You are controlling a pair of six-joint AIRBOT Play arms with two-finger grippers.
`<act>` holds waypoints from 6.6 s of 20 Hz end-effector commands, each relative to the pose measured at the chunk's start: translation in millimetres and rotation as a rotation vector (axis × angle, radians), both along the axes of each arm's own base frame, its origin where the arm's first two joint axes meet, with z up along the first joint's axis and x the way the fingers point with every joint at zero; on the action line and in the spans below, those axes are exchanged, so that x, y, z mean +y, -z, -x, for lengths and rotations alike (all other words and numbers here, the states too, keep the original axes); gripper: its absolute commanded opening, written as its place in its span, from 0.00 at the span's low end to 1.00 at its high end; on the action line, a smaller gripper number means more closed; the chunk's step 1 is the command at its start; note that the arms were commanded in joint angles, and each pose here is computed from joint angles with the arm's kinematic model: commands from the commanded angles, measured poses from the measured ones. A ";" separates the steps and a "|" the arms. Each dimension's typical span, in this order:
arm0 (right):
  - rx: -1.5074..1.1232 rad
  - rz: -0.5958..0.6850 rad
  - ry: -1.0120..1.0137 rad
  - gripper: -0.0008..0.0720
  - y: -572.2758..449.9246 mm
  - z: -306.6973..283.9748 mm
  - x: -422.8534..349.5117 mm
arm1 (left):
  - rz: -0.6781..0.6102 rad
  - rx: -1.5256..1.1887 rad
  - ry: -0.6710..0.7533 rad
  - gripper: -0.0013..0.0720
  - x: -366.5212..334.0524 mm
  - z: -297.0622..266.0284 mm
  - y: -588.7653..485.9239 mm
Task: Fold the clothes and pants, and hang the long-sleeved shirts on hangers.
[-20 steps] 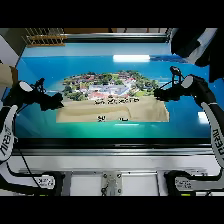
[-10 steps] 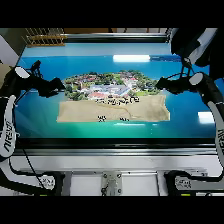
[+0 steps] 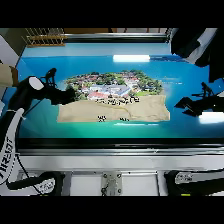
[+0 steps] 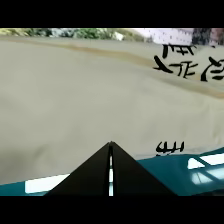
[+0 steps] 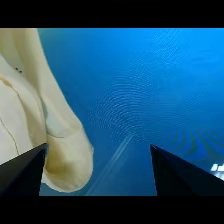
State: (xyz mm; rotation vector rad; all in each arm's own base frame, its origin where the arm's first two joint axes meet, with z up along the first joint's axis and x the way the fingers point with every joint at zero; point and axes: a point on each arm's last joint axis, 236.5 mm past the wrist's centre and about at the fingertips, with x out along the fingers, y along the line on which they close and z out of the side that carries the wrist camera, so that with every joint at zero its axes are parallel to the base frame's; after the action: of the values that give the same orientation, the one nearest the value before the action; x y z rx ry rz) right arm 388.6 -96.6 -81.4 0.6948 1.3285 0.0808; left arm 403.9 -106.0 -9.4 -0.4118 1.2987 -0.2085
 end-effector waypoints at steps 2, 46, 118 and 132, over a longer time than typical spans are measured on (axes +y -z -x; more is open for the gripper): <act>0.010 -0.233 -0.009 0.98 24.3 -3.8 34.9 | 0.004 0.030 0.101 0.03 -55.8 18.3 13.0; -0.226 0.222 -0.672 0.03 -217.9 -39.8 257.1 | 0.177 0.093 0.429 0.03 -294.7 -31.9 86.2; -0.130 0.403 0.539 0.03 -122.6 37.4 -146.0 | -0.040 -0.251 0.135 0.03 -52.7 16.4 -71.8; 0.139 0.614 0.491 0.69 -79.1 146.5 -166.0 | -0.041 -0.250 0.135 0.03 -52.5 16.6 -71.5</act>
State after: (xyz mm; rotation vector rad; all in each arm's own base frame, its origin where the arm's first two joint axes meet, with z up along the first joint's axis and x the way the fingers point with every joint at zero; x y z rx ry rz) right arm 257.5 -249.9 -8.9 0.5682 1.1679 -0.7067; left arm 387.4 -158.5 62.2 -0.2544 1.0829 -0.3357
